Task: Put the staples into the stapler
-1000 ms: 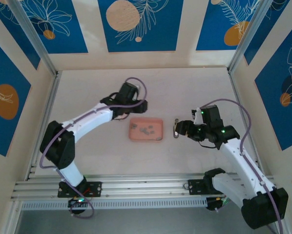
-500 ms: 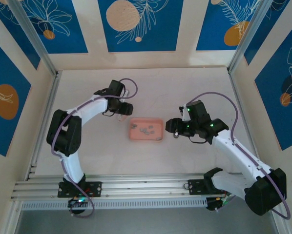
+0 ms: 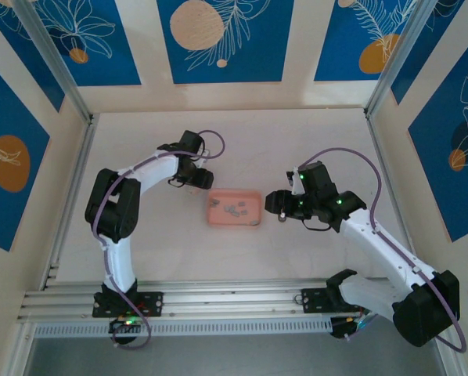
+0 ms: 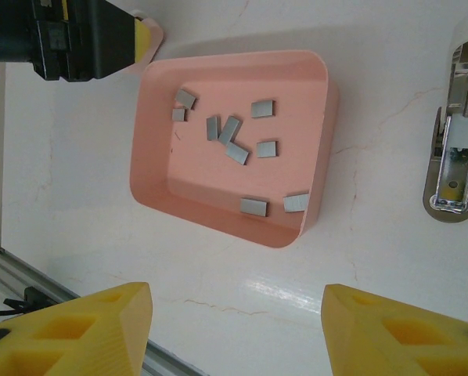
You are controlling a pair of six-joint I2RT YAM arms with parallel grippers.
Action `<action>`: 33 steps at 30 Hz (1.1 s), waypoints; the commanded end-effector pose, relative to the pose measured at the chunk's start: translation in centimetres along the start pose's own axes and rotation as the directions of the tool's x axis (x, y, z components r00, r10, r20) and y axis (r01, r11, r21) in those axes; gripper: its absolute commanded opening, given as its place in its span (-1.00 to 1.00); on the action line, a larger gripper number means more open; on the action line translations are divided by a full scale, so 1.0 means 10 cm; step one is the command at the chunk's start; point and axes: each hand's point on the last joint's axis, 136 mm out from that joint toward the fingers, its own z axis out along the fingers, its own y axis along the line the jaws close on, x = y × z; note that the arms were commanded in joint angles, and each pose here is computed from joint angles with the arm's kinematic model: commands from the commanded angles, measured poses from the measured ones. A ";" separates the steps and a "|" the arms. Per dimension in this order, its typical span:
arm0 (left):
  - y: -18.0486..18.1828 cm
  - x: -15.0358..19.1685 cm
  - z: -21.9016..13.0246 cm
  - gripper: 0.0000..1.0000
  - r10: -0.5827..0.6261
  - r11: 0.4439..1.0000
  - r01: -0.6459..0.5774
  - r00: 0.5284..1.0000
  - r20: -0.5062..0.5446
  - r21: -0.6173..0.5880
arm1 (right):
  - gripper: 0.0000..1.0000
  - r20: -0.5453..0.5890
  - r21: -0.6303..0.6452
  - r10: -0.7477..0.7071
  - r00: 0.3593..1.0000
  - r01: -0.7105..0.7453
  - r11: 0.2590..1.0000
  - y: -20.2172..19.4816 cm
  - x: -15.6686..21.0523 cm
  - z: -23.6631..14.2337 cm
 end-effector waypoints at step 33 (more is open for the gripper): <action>0.10 0.14 0.08 0.24 0.080 0.995 -0.084 0.993 -0.087 -0.048 | 0.19 0.009 -0.040 -0.013 1.000 0.013 0.999 0.07 -0.01 0.06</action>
